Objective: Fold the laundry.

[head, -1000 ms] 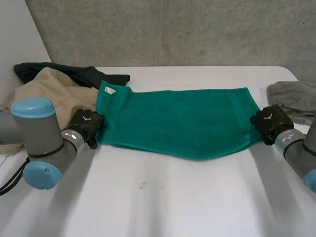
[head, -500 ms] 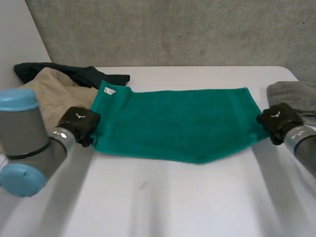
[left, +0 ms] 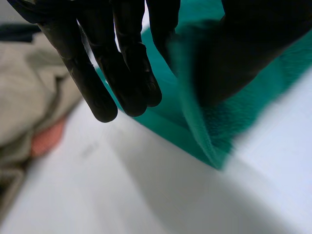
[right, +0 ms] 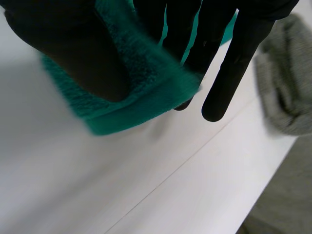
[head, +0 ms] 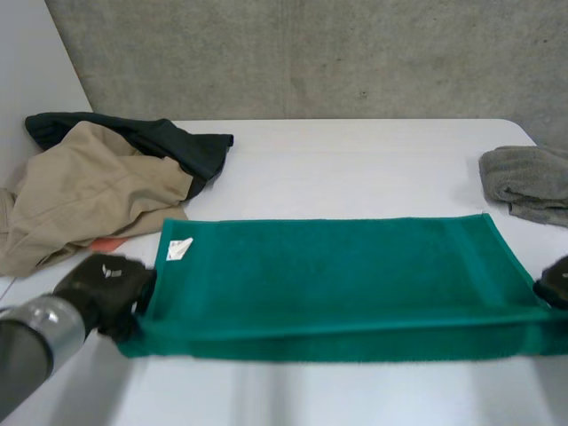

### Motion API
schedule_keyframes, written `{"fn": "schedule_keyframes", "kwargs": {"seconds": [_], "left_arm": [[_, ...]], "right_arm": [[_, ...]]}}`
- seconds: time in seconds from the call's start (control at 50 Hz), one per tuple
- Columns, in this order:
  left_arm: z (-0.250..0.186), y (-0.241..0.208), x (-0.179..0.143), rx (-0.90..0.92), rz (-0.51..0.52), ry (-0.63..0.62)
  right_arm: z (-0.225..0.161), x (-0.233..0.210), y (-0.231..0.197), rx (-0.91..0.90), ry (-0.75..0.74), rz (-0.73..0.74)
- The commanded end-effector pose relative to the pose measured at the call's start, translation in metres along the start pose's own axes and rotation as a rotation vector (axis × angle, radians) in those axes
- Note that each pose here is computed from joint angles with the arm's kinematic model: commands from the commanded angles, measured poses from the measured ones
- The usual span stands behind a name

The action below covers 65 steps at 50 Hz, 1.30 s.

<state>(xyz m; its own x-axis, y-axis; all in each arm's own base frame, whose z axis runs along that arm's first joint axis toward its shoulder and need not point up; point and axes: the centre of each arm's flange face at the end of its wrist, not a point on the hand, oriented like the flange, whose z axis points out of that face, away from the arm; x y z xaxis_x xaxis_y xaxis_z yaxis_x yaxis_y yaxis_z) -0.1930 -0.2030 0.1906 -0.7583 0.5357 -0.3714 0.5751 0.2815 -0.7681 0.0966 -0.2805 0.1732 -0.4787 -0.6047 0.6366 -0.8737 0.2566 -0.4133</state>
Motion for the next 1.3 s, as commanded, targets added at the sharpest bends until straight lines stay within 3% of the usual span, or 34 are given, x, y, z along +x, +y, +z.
{"fn": "schedule_keyframes", "kwargs": {"seconds": [0.02, 0.14, 0.32, 0.56, 0.7, 0.86, 1.08, 1.3], "left_arm": [[0.066, -0.025, -0.015, 0.17, -0.048, -0.072], [0.105, -0.037, -0.008, 0.207, -0.05, -0.052], [0.16, -0.045, -0.01, 0.196, -0.048, -0.166], [0.184, -0.066, -0.009, 0.273, -0.034, -0.193], [0.173, -0.075, 0.023, 0.302, -0.01, -0.118], [0.145, -0.084, 0.015, 0.313, -0.048, -0.126], [0.091, -0.069, 0.013, 0.3, -0.095, -0.117], [0.087, -0.05, 0.027, 0.313, -0.09, -0.07]], "right_arm": [[0.047, 0.002, -0.029, 0.159, 0.109, 0.009], [0.086, 0.011, -0.046, 0.229, 0.186, 0.002], [0.125, 0.02, -0.061, 0.241, 0.246, -0.015], [0.155, 0.037, -0.078, 0.32, 0.385, -0.018], [0.145, 0.02, -0.09, 0.323, 0.356, -0.019], [0.107, 0.031, -0.085, 0.335, 0.332, 0.122], [0.063, 0.014, -0.026, 0.221, -0.037, 0.33], [0.088, 0.015, 0.003, 0.275, 0.063, 0.336]]}}
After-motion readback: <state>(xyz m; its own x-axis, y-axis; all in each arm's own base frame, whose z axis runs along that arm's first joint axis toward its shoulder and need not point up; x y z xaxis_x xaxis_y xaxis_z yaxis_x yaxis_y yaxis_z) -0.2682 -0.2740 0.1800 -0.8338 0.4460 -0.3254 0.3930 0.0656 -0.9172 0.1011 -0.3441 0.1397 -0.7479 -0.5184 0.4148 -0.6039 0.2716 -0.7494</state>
